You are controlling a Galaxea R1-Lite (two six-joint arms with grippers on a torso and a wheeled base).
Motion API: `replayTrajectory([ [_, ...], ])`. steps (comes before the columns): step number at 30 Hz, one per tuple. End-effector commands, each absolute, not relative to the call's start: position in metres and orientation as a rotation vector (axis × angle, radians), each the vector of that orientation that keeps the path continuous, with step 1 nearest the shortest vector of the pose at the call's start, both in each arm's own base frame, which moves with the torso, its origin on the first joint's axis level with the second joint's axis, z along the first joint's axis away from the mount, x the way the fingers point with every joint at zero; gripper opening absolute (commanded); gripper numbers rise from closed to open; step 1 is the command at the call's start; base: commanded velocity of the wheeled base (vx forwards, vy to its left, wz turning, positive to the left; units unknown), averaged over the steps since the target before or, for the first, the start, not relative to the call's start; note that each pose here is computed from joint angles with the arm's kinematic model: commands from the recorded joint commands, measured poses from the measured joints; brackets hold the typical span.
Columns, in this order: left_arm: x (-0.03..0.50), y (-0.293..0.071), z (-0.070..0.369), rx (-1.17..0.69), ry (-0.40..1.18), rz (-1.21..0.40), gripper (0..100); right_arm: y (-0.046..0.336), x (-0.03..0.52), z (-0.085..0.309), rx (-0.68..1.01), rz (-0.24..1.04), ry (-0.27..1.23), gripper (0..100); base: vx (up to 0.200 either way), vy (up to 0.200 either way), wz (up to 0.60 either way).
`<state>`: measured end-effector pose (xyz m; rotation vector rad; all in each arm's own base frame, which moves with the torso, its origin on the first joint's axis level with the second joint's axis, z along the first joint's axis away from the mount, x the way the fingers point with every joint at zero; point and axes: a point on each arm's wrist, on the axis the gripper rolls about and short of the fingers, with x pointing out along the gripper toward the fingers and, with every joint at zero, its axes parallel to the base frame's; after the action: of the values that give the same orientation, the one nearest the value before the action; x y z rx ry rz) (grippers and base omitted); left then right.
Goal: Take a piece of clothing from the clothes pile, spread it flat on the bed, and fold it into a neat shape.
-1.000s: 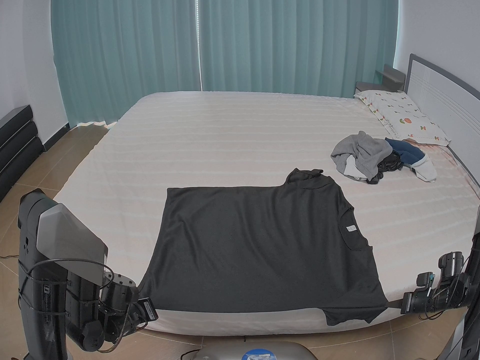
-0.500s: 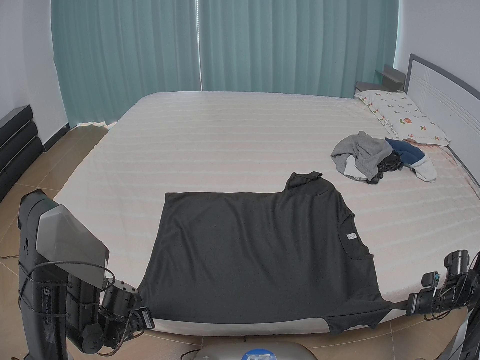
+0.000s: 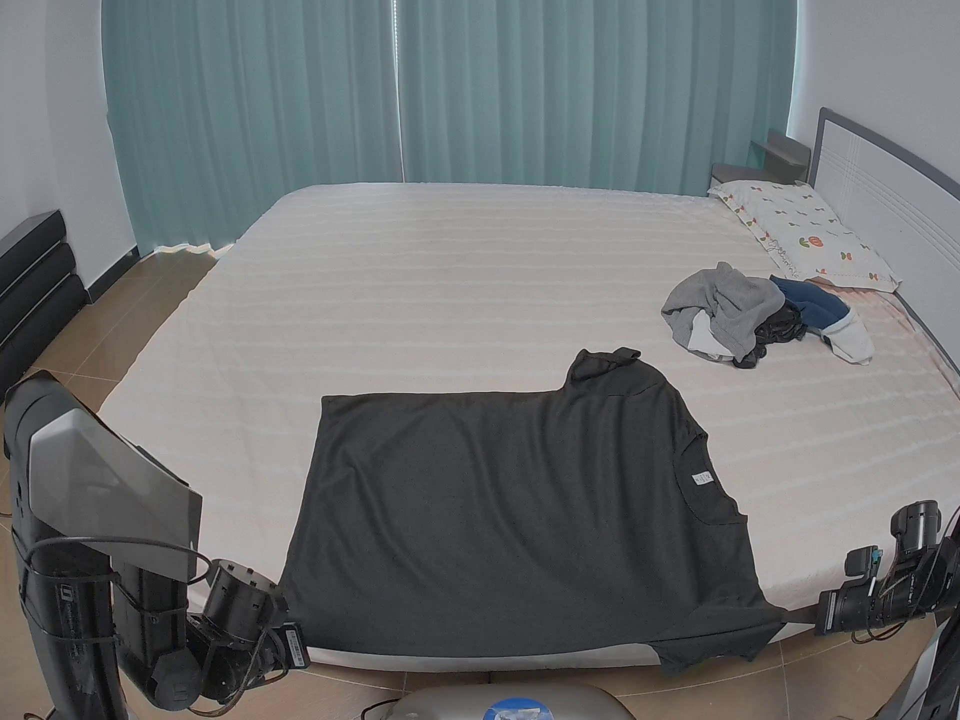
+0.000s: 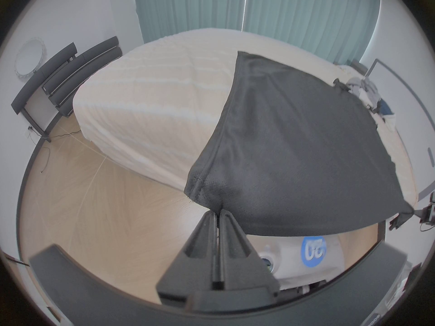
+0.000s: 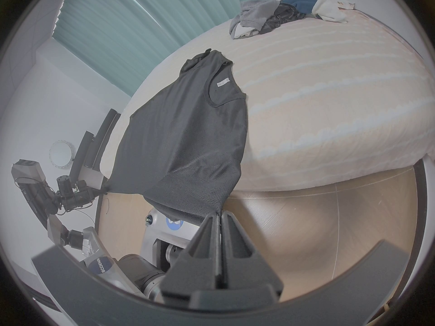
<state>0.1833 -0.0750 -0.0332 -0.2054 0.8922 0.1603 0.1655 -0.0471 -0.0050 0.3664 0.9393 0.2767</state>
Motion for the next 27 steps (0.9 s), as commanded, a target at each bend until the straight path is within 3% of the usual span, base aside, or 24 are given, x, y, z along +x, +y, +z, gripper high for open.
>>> replayTrajectory([
  [1, 0.194, -0.07, -0.023, -0.269, 0.806, 0.173, 0, -0.045, 0.168, 0.001, 0.354, 0.287, 0.888, 0, 0.0, 0.0, 0.0],
  [10, 0.247, -0.058, -0.011, -0.459, 0.587, 0.24, 0, -0.036, 0.215, 0.017, 0.428, 0.284, 0.725, 0, 0.0, 0.0, 0.0],
  [27, 0.266, -0.066, 0.008, -0.507, 0.476, 0.192, 0, -0.038, 0.248, 0.032, 0.421, 0.249, 0.615, 0, 0.0, 0.0, 0.0],
])
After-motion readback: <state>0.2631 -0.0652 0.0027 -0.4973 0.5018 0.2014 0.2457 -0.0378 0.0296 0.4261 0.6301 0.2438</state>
